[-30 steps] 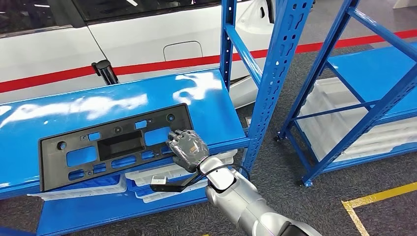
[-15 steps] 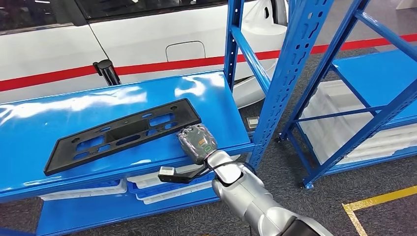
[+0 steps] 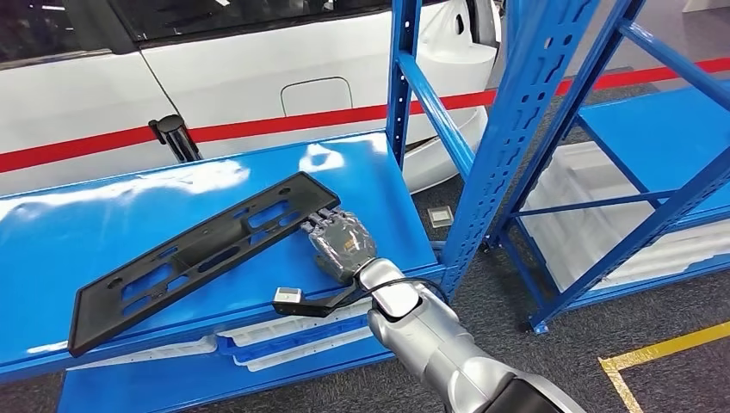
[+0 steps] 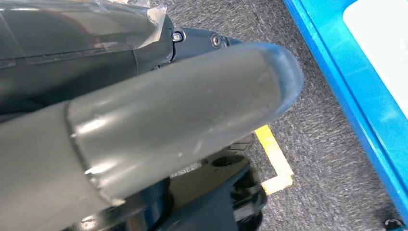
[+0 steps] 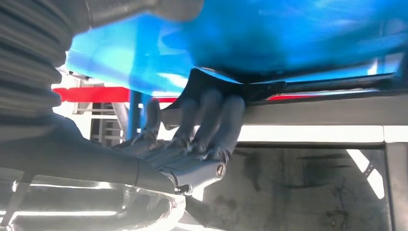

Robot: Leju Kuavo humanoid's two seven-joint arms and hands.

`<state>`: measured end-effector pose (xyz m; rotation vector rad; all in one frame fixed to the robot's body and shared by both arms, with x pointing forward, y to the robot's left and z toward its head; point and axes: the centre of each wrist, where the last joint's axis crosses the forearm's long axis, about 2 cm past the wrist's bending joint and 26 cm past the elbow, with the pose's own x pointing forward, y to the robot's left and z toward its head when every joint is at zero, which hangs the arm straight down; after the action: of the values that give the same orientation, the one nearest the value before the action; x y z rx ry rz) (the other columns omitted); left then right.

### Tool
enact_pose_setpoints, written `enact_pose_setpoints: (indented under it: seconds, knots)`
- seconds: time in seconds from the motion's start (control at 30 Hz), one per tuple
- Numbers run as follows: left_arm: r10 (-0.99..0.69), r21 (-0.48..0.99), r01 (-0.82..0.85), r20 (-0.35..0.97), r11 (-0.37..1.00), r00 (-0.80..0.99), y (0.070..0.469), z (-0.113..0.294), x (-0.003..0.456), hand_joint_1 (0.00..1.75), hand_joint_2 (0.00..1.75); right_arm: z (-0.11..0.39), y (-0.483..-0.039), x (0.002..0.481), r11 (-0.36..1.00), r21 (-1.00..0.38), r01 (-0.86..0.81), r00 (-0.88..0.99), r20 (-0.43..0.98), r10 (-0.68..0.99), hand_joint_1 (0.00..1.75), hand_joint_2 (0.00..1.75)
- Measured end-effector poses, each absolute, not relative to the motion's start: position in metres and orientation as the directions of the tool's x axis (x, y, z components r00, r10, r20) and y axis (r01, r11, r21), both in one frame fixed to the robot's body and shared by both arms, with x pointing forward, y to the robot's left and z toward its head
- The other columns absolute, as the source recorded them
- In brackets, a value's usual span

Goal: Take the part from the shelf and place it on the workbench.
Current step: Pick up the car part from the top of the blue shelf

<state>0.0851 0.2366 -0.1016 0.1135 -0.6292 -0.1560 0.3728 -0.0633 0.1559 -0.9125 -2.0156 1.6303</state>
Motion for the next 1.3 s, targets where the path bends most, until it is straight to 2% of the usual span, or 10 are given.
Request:
enact_pose_setpoints:
  seconds: [0.57, 0.67, 0.7, 0.77, 0.8, 0.83, 0.9, 1.07, 1.2, 1.3]
  knots:
    - [-0.173, 0.145, 0.108, 0.579, 0.984, 0.797, 0.231, -0.101, 0.0852, 0.0, 0.0, 0.1592, -0.0663, 0.3761, 0.108, -0.957, 0.27, -0.704, -0.119, 0.701, 0.0, 1.75]
    - [-0.173, 0.149, 0.106, 0.577, 0.983, 0.798, 0.2321, -0.1011, 0.0849, 0.0, 1.31, 0.1619, -0.0636, 0.3761, 0.114, -0.954, 0.279, -0.704, -0.122, 0.7, 0.0, 1.75]
    - [-0.174, 0.15, 0.105, 0.577, 0.983, 0.798, 0.2327, -0.1012, 0.0851, 0.0, 1.75, 0.1624, -0.0628, 0.3759, 0.115, -0.953, 0.28, -0.704, -0.122, 0.7, 0.13, 1.75]
    - [-0.173, 0.152, 0.104, 0.577, 0.983, 0.798, 0.2332, -0.1012, 0.0853, 0.0, 1.75, 0.1621, -0.0622, 0.3754, 0.115, -0.953, 0.28, -0.704, -0.122, 0.699, 1.0, 1.75]
    - [-0.174, 0.152, 0.104, 0.577, 0.983, 0.798, 0.2337, -0.1013, 0.0849, 0.0, 1.31, 0.1613, -0.0622, 0.3749, 0.114, -0.954, 0.278, -0.705, -0.122, 0.699, 1.44, 1.75]
    - [-0.174, 0.153, 0.103, 0.576, 0.983, 0.799, 0.2343, -0.1015, 0.0846, 0.0, 0.87, 0.1604, -0.0623, 0.3743, 0.114, -0.955, 0.275, -0.706, -0.121, 0.698, 1.75, 1.75]
    - [-0.175, 0.155, 0.103, 0.575, 0.983, 0.799, 0.2354, -0.1016, 0.0845, 0.0, 0.0, 0.1591, -0.0623, 0.3736, 0.111, -0.958, 0.264, -0.711, -0.116, 0.694, 1.75, 1.75]
    - [-0.174, 0.154, 0.103, 0.579, 0.983, 0.797, 0.2348, -0.1012, 0.0859, 0.0, 0.0, 0.159, -0.0622, 0.3737, 0.11, -0.961, 0.255, -0.716, -0.111, 0.689, 1.75, 1.75]
    - [-0.172, 0.153, 0.101, 0.582, 0.983, 0.795, 0.2345, -0.1013, 0.0854, 0.0, 1.75, 0.159, -0.0628, 0.3739, 0.112, -0.961, 0.254, -0.715, -0.108, 0.691, 1.75, 1.75]
    - [-0.172, 0.153, 0.1, 0.586, 0.983, 0.792, 0.2348, -0.1013, 0.0854, 0.0, 1.75, 0.1597, -0.0627, 0.3742, 0.116, -0.96, 0.255, -0.715, -0.106, 0.691, 1.75, 1.75]
